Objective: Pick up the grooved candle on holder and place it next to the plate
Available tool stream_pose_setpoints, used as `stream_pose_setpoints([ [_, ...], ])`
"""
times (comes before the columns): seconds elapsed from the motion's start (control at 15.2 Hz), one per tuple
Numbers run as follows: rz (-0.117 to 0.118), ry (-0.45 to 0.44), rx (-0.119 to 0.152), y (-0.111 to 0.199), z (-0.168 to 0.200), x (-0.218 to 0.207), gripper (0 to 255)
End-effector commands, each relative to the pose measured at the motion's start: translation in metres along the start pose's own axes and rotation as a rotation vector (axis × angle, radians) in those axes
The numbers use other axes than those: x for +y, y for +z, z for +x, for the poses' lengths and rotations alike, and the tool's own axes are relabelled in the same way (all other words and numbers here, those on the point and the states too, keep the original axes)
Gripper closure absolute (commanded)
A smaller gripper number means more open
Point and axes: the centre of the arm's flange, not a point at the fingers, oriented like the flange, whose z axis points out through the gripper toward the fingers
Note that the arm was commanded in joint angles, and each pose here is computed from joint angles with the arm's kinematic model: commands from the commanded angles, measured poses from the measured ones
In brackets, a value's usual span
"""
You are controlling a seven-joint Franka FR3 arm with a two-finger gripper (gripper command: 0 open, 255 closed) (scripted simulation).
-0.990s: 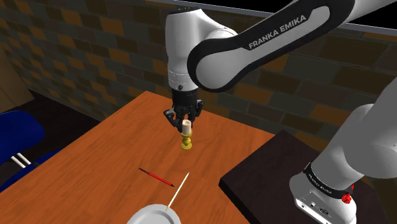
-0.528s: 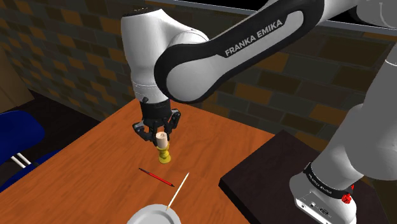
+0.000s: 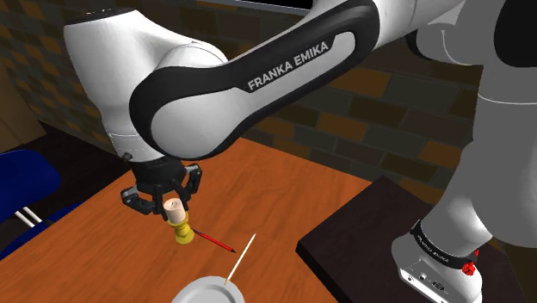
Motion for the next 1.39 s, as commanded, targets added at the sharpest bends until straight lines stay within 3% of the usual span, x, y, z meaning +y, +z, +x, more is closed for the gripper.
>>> stream_pose_setpoints([
  [0.0,-0.001,0.002,0.001,0.002,-0.002,-0.030,255],
  [0.13,-0.001,0.002,0.001,0.001,-0.005,-0.068,255],
  [1.32,-0.001,0.002,0.001,0.096,-0.003,-0.069,255],
])
